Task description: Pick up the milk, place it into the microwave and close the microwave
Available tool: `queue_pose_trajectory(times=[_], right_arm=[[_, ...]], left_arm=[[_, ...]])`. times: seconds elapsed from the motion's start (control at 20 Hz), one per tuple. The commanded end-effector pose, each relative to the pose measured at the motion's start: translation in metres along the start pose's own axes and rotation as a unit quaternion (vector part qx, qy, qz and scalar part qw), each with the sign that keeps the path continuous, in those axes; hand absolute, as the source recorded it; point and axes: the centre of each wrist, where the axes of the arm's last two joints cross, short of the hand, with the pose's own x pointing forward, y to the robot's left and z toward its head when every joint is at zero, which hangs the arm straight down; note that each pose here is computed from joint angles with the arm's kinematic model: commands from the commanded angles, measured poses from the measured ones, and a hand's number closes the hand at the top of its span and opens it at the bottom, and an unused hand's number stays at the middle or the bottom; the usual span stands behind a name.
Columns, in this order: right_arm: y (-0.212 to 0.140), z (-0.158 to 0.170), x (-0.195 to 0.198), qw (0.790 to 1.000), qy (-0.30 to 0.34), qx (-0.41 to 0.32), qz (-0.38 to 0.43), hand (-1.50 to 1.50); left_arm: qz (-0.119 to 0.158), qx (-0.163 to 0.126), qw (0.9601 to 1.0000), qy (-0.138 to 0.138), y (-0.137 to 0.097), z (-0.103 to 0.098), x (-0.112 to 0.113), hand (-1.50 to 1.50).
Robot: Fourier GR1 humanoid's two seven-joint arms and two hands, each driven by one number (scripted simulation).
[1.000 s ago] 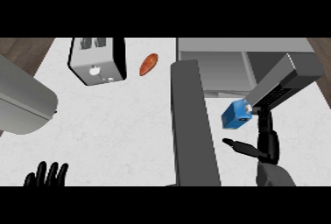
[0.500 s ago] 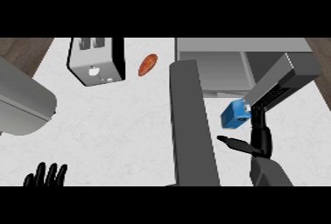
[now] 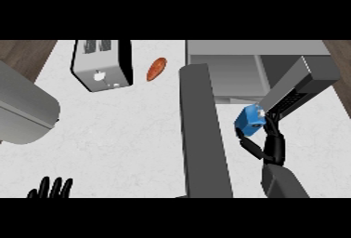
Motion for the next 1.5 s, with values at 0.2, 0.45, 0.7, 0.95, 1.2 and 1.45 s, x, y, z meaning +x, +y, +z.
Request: queue_pose_trajectory(times=[0.2, 0.45, 0.7, 0.95, 1.2, 1.45], right_arm=[[-0.006, -0.048, 0.017, 0.997, -0.017, -0.044, 0.061, 1.5], [0.025, -0.049, 0.025, 0.998, -0.045, -0.034, 0.023, 1.5], [-0.004, -0.032, 0.01, 0.998, -0.068, 0.009, 0.001, 1.5], [0.003, -0.022, 0.006, 0.995, -0.09, 0.047, -0.006, 1.5], [-0.014, -0.019, 0.003, 0.994, -0.094, 0.058, -0.013, 1.5], [-0.02, -0.017, 0.007, 0.993, -0.104, 0.064, -0.01, 1.5]], left_arm=[[0.003, -0.007, 0.9999, -0.011, 0.008, -0.004, -0.005, -1.5], [0.006, 0.003, 1.0, 0.003, -0.001, -0.004, -0.009, -1.5], [0.008, -0.01, 0.9999, 0.003, 0.013, 0.011, -0.01, -1.5], [0.012, -0.007, 0.9999, -0.001, 0.013, 0.01, 0.0, -1.5], [0.01, -0.005, 0.9999, 0.006, 0.015, -0.006, 0.006, -1.5], [0.012, 0.006, 0.9999, -0.002, 0.018, 0.005, -0.006, -1.5]])
